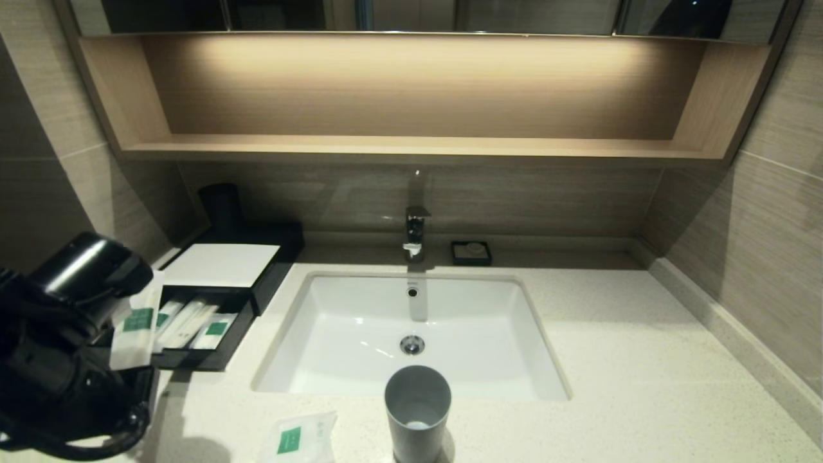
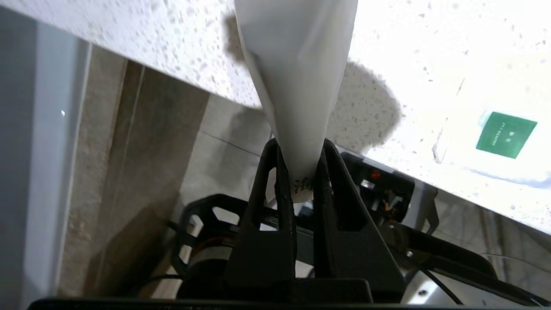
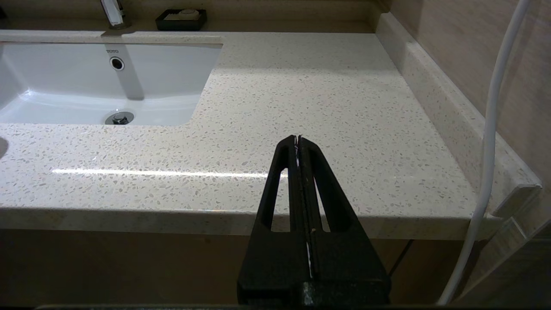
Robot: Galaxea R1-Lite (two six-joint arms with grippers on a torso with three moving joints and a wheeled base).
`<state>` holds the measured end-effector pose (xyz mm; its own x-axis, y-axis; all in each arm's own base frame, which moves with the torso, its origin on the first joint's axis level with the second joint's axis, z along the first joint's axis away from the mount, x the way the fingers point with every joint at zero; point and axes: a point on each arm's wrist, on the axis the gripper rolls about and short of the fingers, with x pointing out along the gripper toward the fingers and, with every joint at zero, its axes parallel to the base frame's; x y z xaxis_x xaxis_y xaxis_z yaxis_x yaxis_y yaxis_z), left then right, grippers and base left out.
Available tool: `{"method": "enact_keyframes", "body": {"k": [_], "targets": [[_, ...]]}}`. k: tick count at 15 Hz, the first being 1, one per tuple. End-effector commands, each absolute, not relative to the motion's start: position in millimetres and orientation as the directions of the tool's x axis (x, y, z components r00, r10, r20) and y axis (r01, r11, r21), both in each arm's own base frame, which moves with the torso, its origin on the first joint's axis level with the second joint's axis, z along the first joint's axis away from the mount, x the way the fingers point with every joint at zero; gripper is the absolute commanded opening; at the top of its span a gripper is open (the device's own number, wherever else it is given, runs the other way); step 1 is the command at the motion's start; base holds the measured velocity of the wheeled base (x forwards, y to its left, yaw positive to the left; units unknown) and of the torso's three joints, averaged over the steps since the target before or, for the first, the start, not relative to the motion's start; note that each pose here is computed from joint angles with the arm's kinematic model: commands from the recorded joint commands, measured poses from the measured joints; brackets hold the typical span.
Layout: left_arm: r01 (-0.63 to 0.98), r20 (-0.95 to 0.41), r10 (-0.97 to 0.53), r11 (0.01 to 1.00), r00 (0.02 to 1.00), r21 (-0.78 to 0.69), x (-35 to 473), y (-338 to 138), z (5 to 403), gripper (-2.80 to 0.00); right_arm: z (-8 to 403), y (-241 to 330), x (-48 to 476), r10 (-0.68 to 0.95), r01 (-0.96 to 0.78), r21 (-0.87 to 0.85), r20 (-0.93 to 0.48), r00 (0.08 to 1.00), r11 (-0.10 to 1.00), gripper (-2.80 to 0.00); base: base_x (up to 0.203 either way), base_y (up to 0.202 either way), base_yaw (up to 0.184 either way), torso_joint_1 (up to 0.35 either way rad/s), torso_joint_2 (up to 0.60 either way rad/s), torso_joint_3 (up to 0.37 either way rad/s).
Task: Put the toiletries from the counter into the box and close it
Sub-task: Pick up the bathroom toiletry, then place the bathroom toiletry into the drawer
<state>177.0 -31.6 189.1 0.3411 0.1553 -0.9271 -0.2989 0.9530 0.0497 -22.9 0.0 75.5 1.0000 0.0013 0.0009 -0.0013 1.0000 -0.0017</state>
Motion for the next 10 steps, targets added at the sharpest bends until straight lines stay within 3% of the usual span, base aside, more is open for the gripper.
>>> {"method": "enact_keyframes", "body": {"k": [1, 10], "targets": [[-0.287, -0.913, 0.173, 0.956, 0.368, 0.065, 186.6, -21.6, 200.3, -2.8, 75.1, 0.0, -22.7, 0.002, -0.002, -0.002, -0.002, 1.0, 1.0, -2.8, 0.0, 0.0, 0.0, 0.0, 0.0, 0.0], [-0.217, -0.895, 0.269, 0.955, 0.356, 0.201, 249.3, 41.1, 212.9, -2.8, 75.1, 0.0, -22.7, 0.002, -0.002, -0.002, -0.002, 1.0, 1.0, -2.8, 0.0, 0.0, 0.0, 0.0, 0.0, 0.0]]}}
